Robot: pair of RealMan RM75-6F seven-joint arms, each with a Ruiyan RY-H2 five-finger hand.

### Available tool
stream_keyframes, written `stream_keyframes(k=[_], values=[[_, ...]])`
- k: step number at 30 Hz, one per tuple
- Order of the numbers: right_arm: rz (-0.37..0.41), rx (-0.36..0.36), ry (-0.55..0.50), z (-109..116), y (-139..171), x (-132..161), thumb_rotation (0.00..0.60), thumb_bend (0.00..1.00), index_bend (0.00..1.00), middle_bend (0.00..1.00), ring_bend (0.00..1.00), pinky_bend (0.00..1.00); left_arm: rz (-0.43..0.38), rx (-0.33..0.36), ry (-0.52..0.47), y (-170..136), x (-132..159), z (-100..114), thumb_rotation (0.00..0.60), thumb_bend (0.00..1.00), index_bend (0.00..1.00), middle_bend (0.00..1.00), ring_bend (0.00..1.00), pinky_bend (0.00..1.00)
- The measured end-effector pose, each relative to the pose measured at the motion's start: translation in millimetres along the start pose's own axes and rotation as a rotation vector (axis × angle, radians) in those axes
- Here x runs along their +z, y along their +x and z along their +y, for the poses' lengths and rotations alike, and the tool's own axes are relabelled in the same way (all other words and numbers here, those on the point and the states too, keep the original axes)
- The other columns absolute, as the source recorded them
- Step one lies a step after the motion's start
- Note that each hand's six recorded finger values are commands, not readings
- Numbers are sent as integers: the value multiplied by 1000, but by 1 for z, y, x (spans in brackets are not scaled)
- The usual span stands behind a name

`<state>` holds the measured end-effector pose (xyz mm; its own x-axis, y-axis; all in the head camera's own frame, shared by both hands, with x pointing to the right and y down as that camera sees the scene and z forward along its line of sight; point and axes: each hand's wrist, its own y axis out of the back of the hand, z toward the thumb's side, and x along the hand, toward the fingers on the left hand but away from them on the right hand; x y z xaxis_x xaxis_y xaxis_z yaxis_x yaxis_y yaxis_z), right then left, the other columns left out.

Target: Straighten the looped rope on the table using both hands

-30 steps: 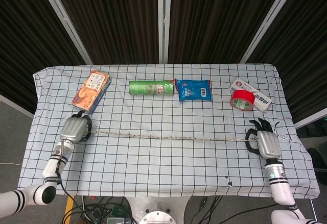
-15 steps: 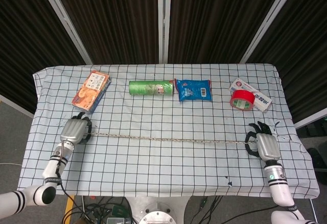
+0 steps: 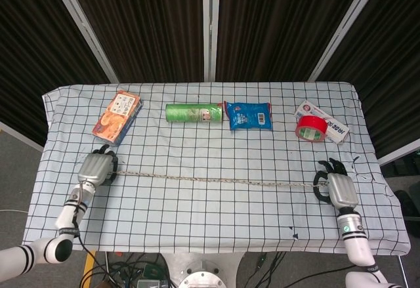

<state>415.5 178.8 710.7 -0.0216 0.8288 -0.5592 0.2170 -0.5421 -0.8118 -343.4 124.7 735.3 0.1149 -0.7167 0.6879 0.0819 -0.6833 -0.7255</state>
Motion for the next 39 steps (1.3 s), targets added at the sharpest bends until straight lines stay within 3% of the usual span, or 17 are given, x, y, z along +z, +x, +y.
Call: stream_keyframes(k=[17,22,25,30,39], values=[[-9,7,1,-5,1,-2,600,312,622,158,0,0,16,-12,29,0,-3,-7,600,390,578,277,99,239],[-19,16,8,-7,2,-5,600,293,453,116,0,0,18,-17,31,0,-4,-8,600,331,507,262,90,238],[-24,21,16,-7,2,-5,600,283,286,94,0,0,15,-17,32,-1,-4,-7,600,308,476,256,86,237],[-30,22,20,-5,3,-5,600,266,141,63,0,0,12,-8,27,-2,-5,-4,600,284,411,243,78,236],[-22,-14,2,10,8,-6,600,251,83,41,0,0,19,47,5,-10,-10,12,600,247,360,235,78,229]])
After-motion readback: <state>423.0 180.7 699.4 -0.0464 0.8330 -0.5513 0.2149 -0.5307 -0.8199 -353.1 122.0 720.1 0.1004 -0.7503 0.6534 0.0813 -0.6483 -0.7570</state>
